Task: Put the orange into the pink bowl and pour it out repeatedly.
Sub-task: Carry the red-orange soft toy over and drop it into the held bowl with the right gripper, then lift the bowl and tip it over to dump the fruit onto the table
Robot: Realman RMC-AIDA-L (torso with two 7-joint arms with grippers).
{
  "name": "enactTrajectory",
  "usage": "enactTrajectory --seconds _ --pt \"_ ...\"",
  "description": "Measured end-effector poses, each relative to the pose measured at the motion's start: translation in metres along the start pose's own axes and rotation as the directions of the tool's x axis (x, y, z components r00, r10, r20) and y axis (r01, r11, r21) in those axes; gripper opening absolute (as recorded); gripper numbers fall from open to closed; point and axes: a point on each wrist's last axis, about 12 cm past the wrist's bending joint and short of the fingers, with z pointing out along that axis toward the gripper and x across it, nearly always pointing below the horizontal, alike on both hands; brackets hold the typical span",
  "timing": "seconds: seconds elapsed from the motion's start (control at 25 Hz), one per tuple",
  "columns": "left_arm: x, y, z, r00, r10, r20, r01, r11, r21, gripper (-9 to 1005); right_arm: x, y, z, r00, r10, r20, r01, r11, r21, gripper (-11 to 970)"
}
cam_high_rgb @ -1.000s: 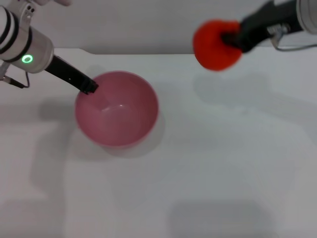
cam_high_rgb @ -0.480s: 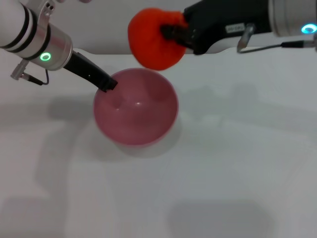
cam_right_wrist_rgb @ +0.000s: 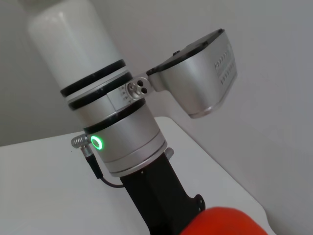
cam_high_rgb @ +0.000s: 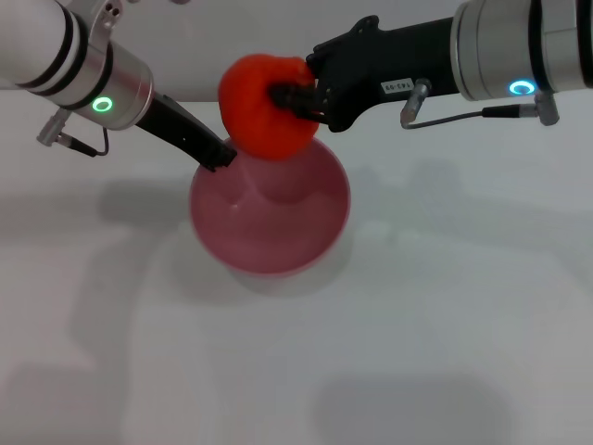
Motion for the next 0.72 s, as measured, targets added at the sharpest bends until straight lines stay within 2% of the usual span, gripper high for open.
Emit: enactTrajectory --seconds 0.28,0.48,0.64,0.72 --pt "0.001 0.000 0.001 1.000 -0.001 0.003 0.001 1.000 0.002 44 0.000 -0.001 -0.001 1.000 -0.005 0.004 0.005 1.000 0.005 248" --pt "0.001 0.001 0.001 1.000 -0.001 0.010 0.001 1.000 -0.001 44 0.004 -0.006 -0.007 0.999 0.004 0.040 -0.005 1.000 0.029 490" --pt "-0.001 0.002 -0.001 1.000 0.009 0.025 -0.009 1.000 -0.011 44 0.015 -0.011 -0.024 0.978 -0.022 0.208 0.015 0.999 0.037 525" --pt "-0.005 0.002 -0.004 0.998 0.029 0.056 -0.027 0.999 -0.030 44 0.028 -0.014 -0.039 0.928 -0.031 0.370 0.016 0.999 0.045 542"
